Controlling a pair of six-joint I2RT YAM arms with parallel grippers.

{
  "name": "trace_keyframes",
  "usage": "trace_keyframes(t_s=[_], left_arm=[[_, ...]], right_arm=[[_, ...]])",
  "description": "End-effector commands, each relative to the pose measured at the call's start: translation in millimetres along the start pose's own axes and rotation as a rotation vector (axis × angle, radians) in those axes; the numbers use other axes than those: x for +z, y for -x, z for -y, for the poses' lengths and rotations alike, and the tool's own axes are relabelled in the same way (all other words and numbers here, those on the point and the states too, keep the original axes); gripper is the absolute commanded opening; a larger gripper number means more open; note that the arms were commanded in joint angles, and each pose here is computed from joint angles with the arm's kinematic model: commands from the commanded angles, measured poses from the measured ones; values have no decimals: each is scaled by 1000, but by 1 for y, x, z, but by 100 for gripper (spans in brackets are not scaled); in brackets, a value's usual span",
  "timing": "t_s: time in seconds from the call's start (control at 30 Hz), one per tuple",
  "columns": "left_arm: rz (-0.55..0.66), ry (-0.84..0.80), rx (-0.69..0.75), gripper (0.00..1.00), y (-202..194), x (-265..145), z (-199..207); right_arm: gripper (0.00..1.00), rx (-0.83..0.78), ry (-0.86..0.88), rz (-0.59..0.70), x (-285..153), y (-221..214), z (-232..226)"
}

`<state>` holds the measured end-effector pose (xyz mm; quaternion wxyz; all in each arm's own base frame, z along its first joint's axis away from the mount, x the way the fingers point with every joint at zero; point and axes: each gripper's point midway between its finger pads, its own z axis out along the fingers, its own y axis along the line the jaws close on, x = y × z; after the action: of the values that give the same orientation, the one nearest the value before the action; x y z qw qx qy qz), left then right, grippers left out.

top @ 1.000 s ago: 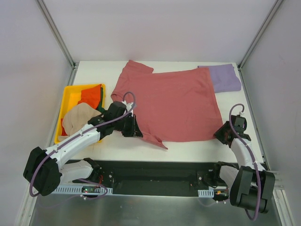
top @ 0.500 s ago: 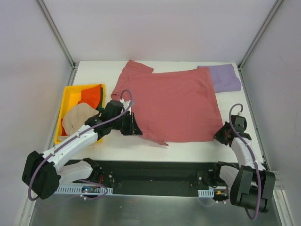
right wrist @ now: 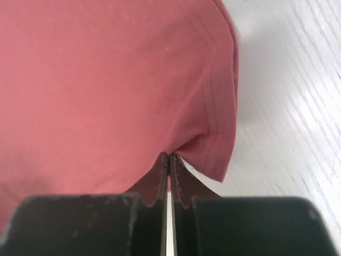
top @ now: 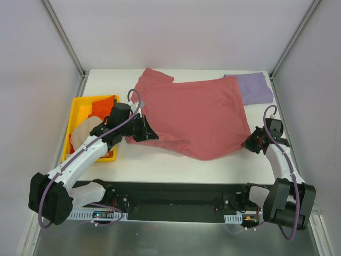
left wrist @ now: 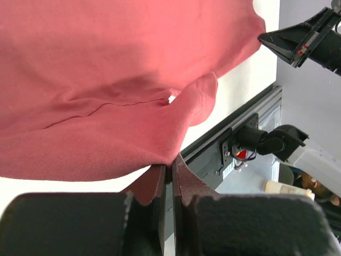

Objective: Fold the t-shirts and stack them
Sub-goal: Grap the side of the flattened tshirt closest away from the robot with both arms, then fold the flattened tshirt in 1/3 of the way

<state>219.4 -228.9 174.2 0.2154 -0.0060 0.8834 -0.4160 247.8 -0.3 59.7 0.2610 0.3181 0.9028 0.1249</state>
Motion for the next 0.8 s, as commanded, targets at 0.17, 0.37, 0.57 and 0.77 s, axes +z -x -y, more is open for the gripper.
trace_keyframes(t_s=[0.17,0.37,0.57,0.77], left_arm=[[141,-37,23,0,54,-17,6],[208,-14,41,0,76,-20,-8],[252,-1,142,0,108,-15,-5],[255,18,192,0,134,-3,-15]], right_arm=[[0,-39,50,-2,-9,40,-31],[0,-61,92,-14,-5,61,-51],[0,-109,99,-33,3,81,-68],[1,-120,107,-41,14,96,-83]])
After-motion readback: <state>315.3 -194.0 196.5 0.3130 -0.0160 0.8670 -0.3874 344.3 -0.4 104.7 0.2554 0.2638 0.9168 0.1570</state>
